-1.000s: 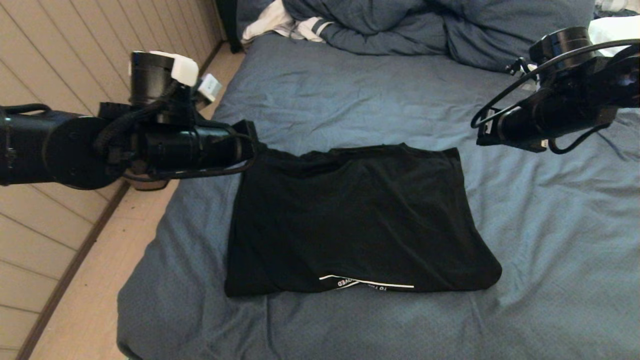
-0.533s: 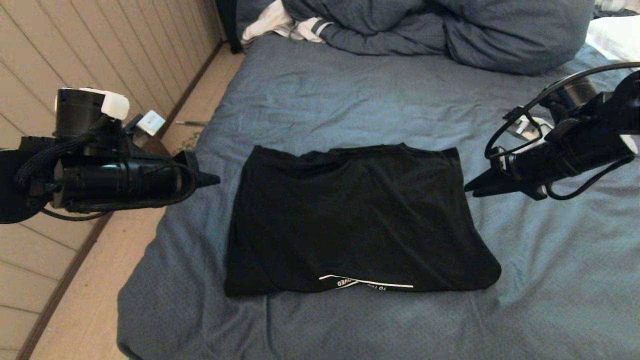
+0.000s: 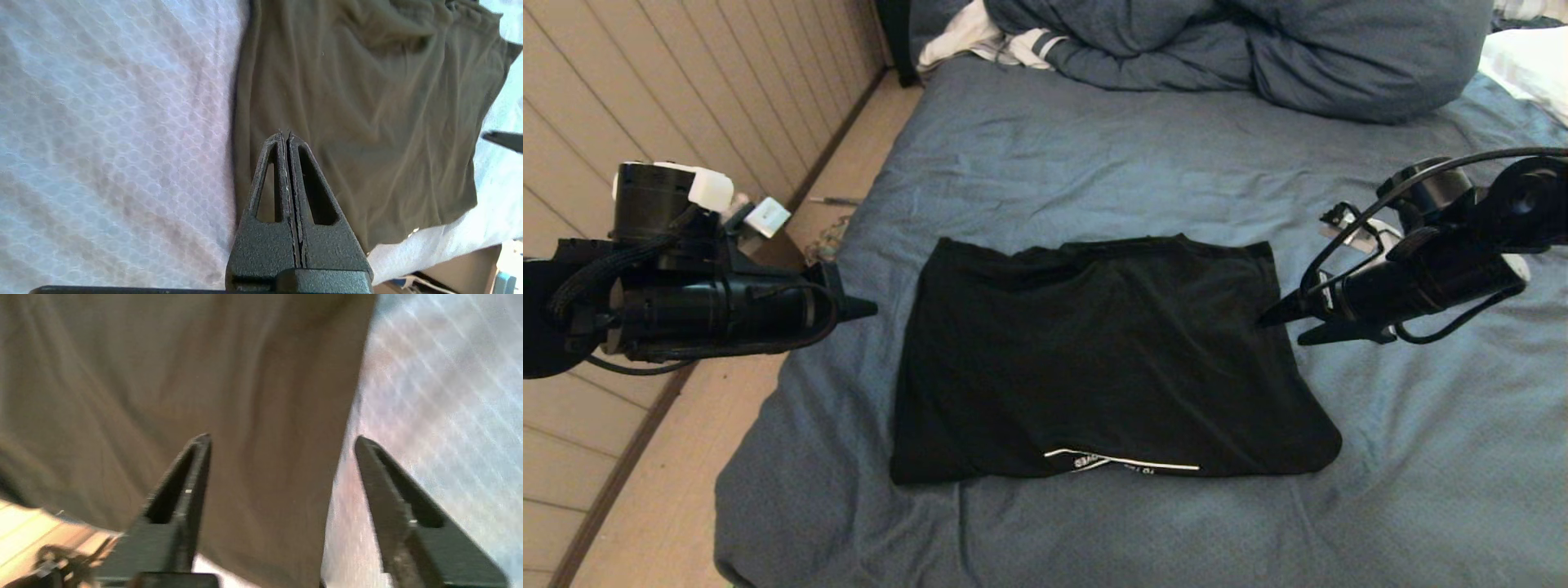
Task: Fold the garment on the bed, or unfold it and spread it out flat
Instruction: Fold the black T-shirt
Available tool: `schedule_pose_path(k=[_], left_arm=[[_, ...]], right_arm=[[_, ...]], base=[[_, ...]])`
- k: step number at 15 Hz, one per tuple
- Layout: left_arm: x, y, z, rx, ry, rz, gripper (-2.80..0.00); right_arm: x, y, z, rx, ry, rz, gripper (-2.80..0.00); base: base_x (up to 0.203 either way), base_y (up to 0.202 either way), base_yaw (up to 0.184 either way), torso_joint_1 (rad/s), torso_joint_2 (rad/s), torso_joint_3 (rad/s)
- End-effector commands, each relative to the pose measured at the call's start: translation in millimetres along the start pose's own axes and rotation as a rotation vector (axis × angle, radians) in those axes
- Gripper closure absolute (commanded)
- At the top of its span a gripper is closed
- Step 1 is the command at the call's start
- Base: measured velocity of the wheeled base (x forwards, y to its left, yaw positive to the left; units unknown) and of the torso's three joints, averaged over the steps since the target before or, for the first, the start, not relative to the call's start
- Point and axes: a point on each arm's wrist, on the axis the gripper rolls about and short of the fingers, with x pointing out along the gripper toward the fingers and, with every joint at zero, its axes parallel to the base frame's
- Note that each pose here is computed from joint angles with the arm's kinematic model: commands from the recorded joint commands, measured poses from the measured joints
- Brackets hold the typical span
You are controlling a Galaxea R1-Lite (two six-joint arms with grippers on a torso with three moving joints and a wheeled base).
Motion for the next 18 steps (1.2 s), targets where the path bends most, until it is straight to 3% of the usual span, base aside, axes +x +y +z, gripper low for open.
schedule_pose_path(k=[1,5,13,14,18], left_arm=[[1.5,1.4,-2.1,-0.006,0.010,0.000,0.00],[2.2,1.8,-4.5,-0.005,0.033,-0.026,0.00],[1.8,2.5,-5.9,-0.003,0.027,-0.029,0.00],[3.0,3.1,-6.3,-0.004,0.030,-0.028,0.00],[4.6,3.9,-6.8,-0.005,0.036,-0.027,0.00]], right_arm=[[10.4,-3.3,-2.4,0.002,0.017,-0.021,-2.80],[24.4,-3.5,-6.3,-0.026,0.055,-0.022,-2.80],[77.8,42.9,-2.1,-0.089,0.099,0.059,-2.80],[80.3,45.4,-2.1,-0.085,0.102,0.062,0.00],[77.2,41.3,-2.0,-0.076,0.098,0.056,0.00]], base=[[0.000,0.000,0.000,0.000,0.00,0.000],[0.000,0.000,0.000,0.000,0.00,0.000],[0.000,0.000,0.000,0.000,0.00,0.000],[0.000,0.000,0.000,0.000,0.00,0.000],[0.000,0.000,0.000,0.000,0.00,0.000]])
